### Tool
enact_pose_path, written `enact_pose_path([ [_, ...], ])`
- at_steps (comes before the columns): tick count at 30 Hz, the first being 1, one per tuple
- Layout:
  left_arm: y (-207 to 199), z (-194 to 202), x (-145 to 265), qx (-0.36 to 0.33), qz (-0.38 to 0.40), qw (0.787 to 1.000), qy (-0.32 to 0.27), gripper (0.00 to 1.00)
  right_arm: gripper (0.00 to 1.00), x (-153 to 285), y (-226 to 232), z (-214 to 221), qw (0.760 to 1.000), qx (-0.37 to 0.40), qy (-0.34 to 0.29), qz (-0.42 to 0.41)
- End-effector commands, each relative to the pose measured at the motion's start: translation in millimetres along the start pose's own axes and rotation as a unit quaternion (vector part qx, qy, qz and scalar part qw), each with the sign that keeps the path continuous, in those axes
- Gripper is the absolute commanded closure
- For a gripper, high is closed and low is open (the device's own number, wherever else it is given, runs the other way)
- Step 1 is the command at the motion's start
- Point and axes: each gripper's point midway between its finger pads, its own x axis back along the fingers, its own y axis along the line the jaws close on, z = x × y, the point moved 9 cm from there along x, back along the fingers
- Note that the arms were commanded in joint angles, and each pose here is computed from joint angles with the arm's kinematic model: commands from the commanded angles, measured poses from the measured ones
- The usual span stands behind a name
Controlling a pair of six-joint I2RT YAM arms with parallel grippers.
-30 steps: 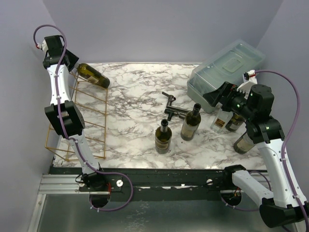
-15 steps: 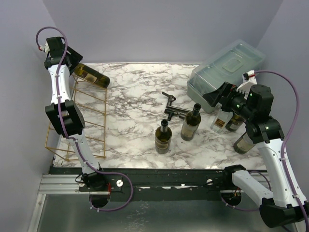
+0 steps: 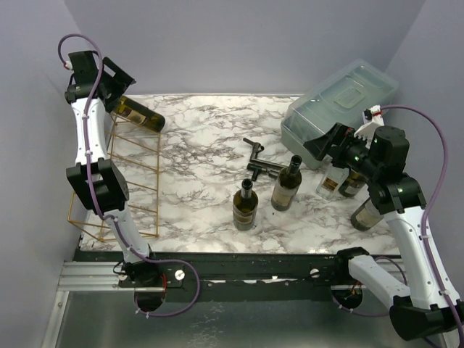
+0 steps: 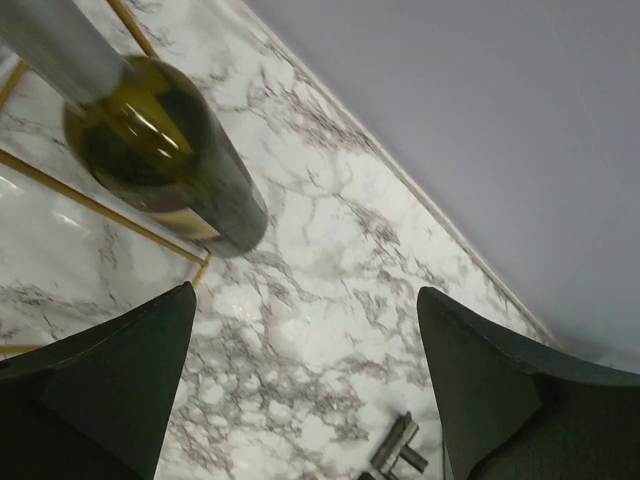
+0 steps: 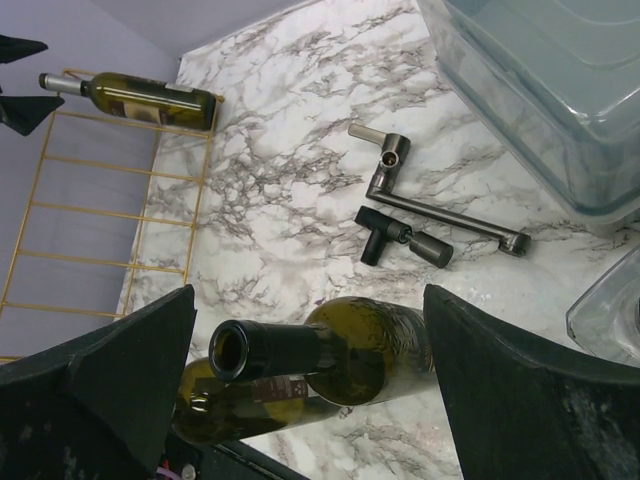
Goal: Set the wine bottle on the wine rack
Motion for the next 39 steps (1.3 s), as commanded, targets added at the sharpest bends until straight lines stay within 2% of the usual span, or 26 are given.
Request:
enact_pose_path([
  [1,-48,29,59,-0.057,0.086,0.994,0.023,0.06,0.02,6,6,-3,1.000,0.002,0.014,-0.012],
  [3,-59,49,74,-0.080,0.102,0.991,0.037,0.05,0.02,7,7,-3,1.000,0.003,0.019,-0.013],
  [4,-65,61,84,-0.094,0.116,0.988,0.046,0.01,0.02,8,8,-3,1.000,0.003,0.022,-0.013],
  [9,-94,125,131,-0.181,0.184,0.962,0.093,0.01,0.02,17,13,-4,0.999,0.007,0.032,-0.019],
  [20,-96,201,230,-0.236,0.291,0.917,0.141,0.03,0.02,38,24,4,0.997,-0.003,0.039,-0.065],
  [29,-93,240,275,-0.255,0.333,0.892,0.167,0.03,0.02,39,30,12,0.995,0.024,0.062,-0.070],
  [39,-101,300,312,-0.344,0.307,0.874,0.155,0.01,0.02,43,42,13,0.992,0.086,0.056,-0.079],
])
